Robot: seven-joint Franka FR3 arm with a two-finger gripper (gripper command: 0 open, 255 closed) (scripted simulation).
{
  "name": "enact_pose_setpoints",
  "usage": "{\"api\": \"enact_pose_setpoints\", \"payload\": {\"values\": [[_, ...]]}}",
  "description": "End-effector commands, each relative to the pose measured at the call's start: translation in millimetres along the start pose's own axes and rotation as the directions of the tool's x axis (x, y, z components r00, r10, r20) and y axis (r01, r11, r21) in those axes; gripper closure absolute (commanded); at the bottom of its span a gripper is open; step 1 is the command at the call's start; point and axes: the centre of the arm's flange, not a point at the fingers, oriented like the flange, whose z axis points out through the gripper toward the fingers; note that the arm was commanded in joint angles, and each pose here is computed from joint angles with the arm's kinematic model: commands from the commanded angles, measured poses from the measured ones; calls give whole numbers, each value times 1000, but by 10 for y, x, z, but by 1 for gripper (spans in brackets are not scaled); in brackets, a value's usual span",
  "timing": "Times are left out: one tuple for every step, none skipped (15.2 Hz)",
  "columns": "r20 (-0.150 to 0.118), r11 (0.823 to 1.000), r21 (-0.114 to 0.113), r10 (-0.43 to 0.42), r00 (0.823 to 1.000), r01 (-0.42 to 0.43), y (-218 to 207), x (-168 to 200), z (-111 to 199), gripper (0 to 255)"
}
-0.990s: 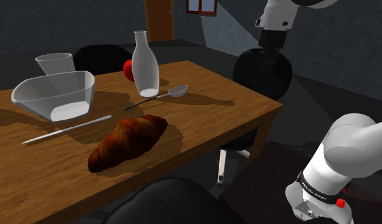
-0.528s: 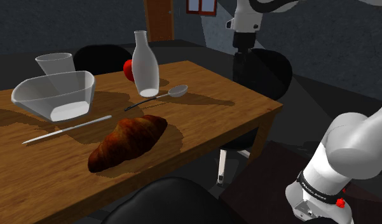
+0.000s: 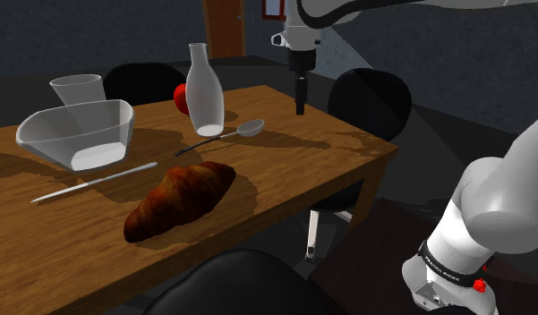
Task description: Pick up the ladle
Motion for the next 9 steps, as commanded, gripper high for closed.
{"api": "enact_pose_setpoints", "payload": {"values": [[6, 995, -13, -96, 995, 96, -21, 292, 48, 0], [10, 990, -20, -142, 990, 142, -36, 426, 64, 0], [14, 982, -26, -188, 982, 188, -57, 559, 80, 0], [18, 972, -32, -233, 972, 233, -84, 690, 97, 0], [22, 960, -38, -277, 961, 278, -117, 821, 114, 0], [26, 946, -43, -321, 947, 322, -155, 950, 131, 0], [31, 930, -49, -364, 931, 365, -200, 1077, 150, 0], [36, 911, -54, -406, 913, 408, -250, 1201, 169, 0], [42, 891, -59, -448, 893, 450, -306, 1323, 188, 0]]}}
